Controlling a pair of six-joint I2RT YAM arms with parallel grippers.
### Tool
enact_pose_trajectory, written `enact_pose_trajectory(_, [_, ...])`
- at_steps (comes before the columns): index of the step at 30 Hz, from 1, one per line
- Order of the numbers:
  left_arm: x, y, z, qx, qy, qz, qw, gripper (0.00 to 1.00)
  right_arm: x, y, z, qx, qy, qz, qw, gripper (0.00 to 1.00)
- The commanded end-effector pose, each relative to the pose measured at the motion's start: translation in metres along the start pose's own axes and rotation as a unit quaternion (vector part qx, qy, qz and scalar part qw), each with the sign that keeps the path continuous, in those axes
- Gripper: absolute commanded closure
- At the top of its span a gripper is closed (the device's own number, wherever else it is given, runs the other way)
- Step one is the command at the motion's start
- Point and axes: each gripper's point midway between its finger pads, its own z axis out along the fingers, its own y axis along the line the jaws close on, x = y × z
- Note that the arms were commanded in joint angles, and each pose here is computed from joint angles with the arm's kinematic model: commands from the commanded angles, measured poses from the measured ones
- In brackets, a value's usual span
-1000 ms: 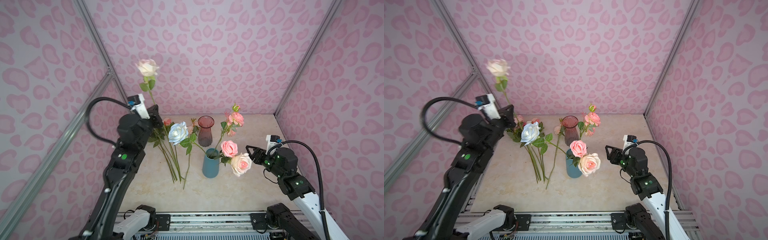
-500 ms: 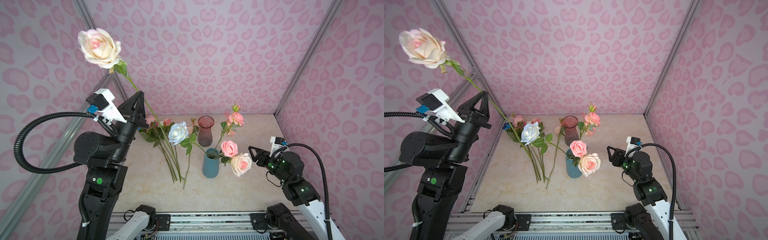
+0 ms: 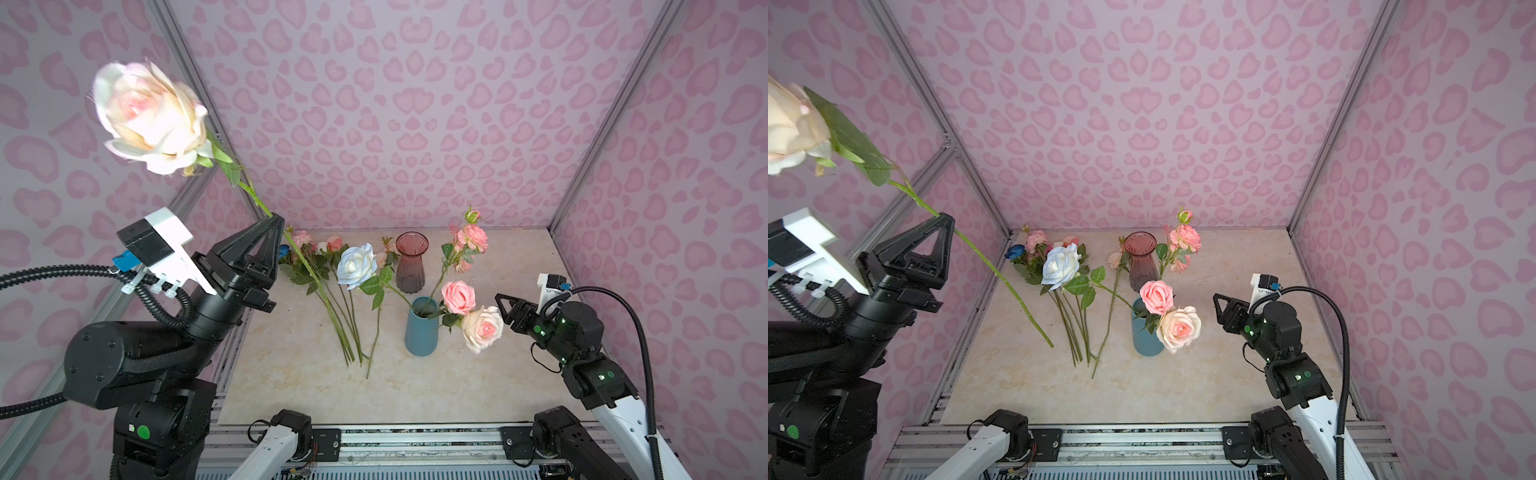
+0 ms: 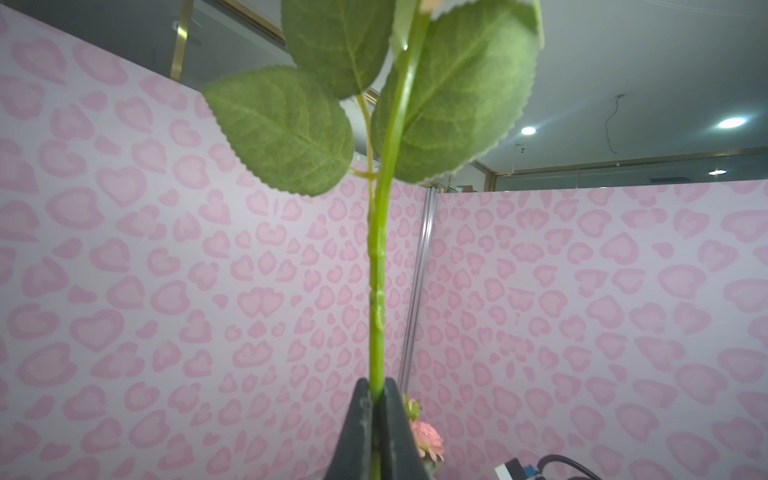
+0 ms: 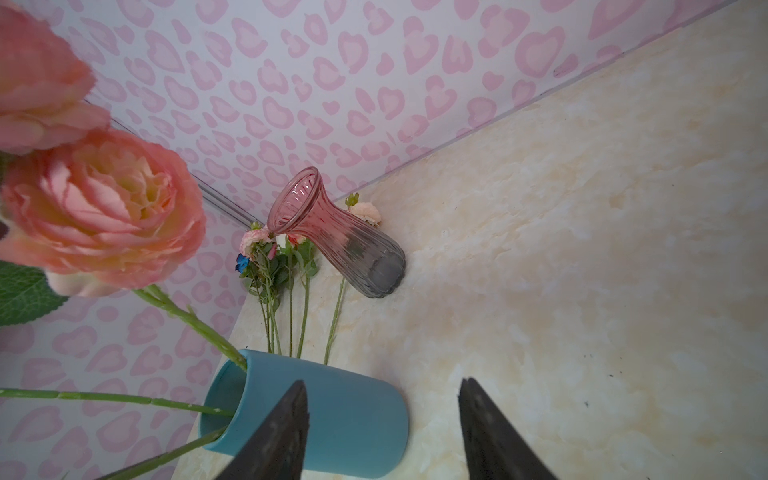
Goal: Arrange the flowers into the vase
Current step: 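Carry the cream rose over the teal vase with the left gripper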
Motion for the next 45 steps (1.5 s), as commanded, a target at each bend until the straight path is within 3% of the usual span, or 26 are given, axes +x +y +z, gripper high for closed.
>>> enact_pose_trajectory(1, [0.024, -0.008, 0.007, 0.057, 0.019, -0.074, 0.995, 0.97, -0.005, 0.006, 0.003, -0.011, -0.004, 0.002, 1.0, 0.41])
enact_pose_trajectory(4, [0.032, -0.007, 0.012, 0.072, 0.009, -0.084, 0.994, 0.97, -0.004, 0.007, 0.007, -0.012, -0.002, 0.001, 1.0, 0.42])
enact_pose_trajectory(10, [0.065, -0.022, 0.042, 0.105, 0.054, -0.072, 0.99, 0.97, 0.0, 0.004, 0.01, -0.005, 0.002, 0.002, 1.0, 0.42])
enact_pose_trajectory(19, [0.086, -0.062, 0.067, 0.131, 0.06, -0.009, 0.99, 0.97, 0.003, 0.0, 0.013, -0.001, 0.003, 0.003, 1.0, 0.42])
enact_pose_trajectory(27, [0.108, -0.086, 0.117, 0.086, 0.002, 0.099, 0.991, 0.97, 0.002, 0.003, 0.014, -0.008, -0.001, 0.004, 1.0, 0.42])
enact_pose_trajectory(33, [0.113, -0.076, 0.143, 0.027, -0.018, 0.149, 0.988, 0.97, 0.002, 0.004, 0.011, -0.01, -0.005, 0.0, 1.0, 0.42])
enact_pose_trajectory(45, [0.152, -0.049, 0.178, -0.052, -0.015, 0.151, 0.987, 0.97, 0.002, 0.005, 0.008, -0.015, -0.008, -0.002, 1.0, 0.42])
